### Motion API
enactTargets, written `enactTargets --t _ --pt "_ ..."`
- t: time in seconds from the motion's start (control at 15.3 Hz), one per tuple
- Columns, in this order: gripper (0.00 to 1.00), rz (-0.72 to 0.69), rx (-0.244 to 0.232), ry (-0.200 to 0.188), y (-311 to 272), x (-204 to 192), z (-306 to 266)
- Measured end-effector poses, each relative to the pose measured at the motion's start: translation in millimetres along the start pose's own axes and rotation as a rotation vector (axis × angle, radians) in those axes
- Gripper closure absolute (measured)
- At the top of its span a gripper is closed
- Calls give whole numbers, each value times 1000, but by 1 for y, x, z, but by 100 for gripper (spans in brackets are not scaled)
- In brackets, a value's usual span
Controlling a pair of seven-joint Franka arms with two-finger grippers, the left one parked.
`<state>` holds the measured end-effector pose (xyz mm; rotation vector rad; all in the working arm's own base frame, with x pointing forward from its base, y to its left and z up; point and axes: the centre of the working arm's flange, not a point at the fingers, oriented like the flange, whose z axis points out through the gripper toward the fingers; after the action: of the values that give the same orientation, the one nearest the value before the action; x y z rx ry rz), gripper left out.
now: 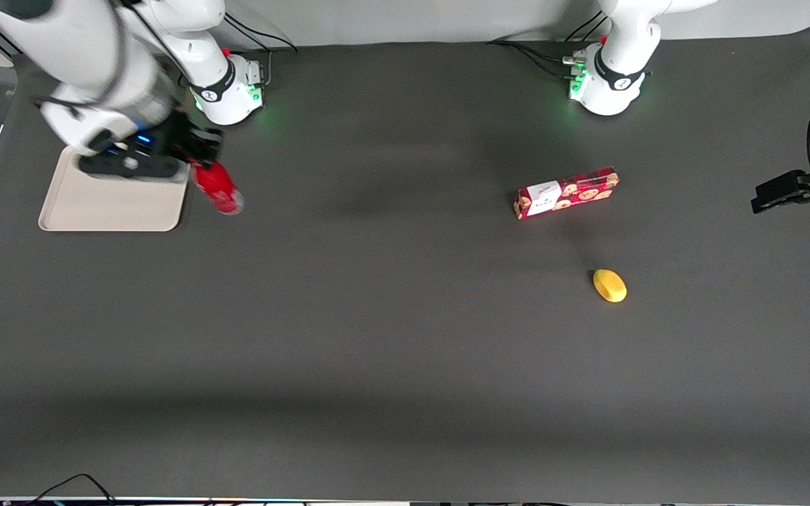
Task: Place coke bottle on tray
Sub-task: 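Lift the bottle with the right gripper and carry it toward the tray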
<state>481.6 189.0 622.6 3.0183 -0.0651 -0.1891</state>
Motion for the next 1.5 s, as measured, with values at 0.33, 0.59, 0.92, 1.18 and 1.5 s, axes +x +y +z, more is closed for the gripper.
enactTargets --t 0.33,0.59,0.92,1.18,1.5 --pt "69 -117 20 -51 159 -35 -31" --pt "69 -186 1 -109 304 -40 13" --pt "69 -258 -24 -122 426 -49 97" --pt "69 -304 -14 -96 488 -66 186" --pt "69 -355 -9 -48 535 -93 230"
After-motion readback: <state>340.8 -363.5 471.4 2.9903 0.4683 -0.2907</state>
